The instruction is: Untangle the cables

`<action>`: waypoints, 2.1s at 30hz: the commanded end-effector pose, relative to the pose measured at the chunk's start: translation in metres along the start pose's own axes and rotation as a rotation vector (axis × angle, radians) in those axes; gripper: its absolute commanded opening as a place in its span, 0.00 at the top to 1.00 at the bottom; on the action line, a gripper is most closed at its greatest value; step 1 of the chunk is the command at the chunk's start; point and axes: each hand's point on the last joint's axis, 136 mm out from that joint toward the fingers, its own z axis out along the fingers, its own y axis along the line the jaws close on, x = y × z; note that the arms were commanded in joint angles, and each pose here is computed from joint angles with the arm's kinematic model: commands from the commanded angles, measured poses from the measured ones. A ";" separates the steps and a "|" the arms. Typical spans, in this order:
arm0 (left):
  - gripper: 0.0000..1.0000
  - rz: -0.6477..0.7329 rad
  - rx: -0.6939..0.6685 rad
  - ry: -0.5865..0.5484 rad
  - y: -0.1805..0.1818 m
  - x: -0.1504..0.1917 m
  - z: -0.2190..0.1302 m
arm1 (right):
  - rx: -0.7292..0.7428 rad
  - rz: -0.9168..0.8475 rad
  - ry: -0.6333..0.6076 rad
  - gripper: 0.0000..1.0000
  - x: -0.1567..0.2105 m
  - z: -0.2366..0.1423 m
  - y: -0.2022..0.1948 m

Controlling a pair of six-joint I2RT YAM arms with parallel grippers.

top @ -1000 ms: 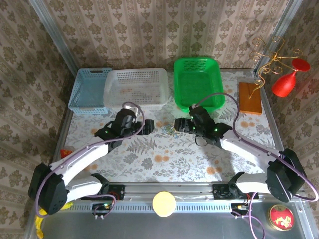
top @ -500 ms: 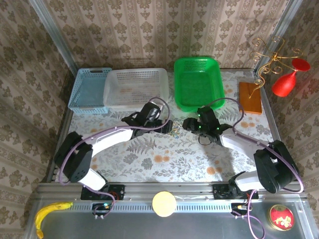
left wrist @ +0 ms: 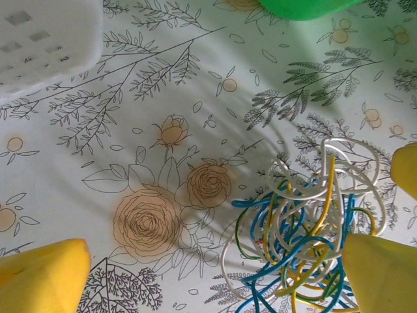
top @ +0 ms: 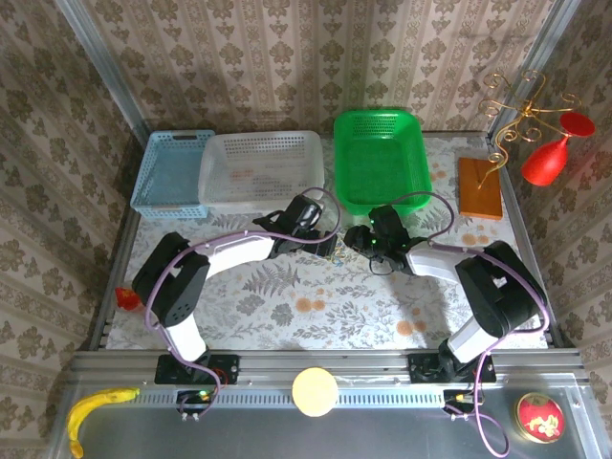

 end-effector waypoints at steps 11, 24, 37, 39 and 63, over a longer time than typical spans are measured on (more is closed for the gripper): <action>0.00 0.011 -0.022 0.001 0.011 0.008 0.010 | -0.054 0.004 0.008 0.69 -0.010 0.019 0.020; 0.00 -0.017 -0.061 0.008 0.030 0.036 0.004 | -0.210 -0.062 0.088 1.00 0.010 -0.012 0.055; 0.00 -0.081 -0.056 -0.124 0.051 0.031 -0.054 | -0.276 -0.137 0.096 1.00 0.021 -0.047 0.082; 0.00 -0.081 -0.036 -0.150 0.048 0.026 -0.063 | -0.285 -0.136 0.098 1.00 0.022 -0.048 0.084; 0.00 0.100 0.250 -0.327 -0.004 0.031 -0.062 | -0.399 -0.177 0.084 1.00 0.017 -0.098 0.127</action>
